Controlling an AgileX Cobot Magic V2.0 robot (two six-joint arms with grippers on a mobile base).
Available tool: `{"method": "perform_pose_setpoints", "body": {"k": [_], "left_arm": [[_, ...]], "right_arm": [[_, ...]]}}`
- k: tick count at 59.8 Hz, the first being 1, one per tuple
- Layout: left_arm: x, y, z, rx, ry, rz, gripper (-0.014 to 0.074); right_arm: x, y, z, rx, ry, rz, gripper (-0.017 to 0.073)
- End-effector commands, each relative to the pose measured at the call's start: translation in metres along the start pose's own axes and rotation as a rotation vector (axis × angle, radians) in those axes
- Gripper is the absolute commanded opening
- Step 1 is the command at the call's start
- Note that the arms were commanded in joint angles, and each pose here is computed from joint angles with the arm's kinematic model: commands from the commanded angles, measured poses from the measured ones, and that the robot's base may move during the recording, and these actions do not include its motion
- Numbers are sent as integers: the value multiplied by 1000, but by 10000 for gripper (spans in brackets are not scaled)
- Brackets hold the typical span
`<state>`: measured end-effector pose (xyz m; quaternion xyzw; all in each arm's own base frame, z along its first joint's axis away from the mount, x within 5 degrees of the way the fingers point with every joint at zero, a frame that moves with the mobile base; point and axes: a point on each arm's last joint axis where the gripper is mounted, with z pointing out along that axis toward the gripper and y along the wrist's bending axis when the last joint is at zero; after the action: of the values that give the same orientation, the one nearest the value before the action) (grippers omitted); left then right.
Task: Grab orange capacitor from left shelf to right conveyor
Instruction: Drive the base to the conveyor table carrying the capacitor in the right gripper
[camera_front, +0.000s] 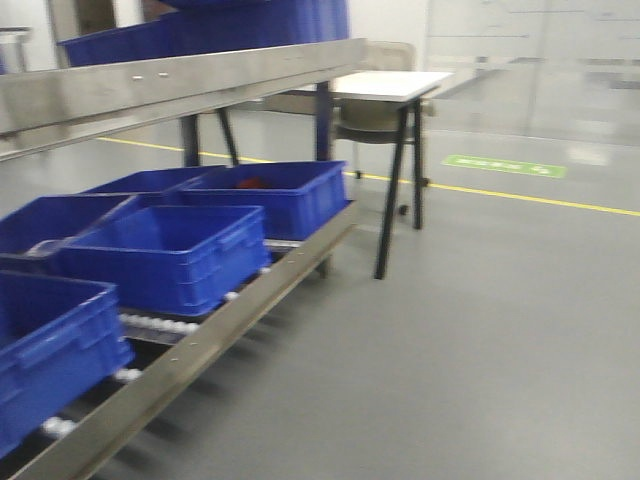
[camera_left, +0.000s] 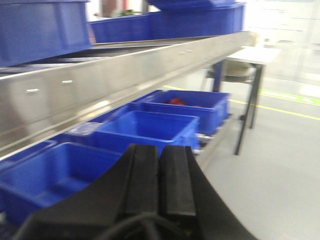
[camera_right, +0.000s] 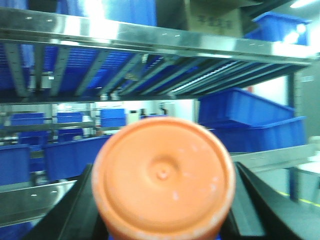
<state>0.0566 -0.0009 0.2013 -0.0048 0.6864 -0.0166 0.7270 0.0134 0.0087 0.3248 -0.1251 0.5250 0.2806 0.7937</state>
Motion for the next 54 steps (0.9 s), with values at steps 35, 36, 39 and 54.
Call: {"method": "perform_pose_setpoints", "body": {"k": [35,36,39,54], "left_arm": [[-1,0,0,7,-75,-3,-126],[-1,0,0,7,-75,-3,-126],[-1,0,0,7,-75,-3,-126],[-1,0,0,7,-75,-3,-126]], "right_arm": [[-19,2,-4,-12,-122,-21,48],[-19,2,-4,-12,-122,-21,48],[-19,2,-4,-12,-122,-21,48],[-19,2,-4,-12,-122,-21,48]]}}
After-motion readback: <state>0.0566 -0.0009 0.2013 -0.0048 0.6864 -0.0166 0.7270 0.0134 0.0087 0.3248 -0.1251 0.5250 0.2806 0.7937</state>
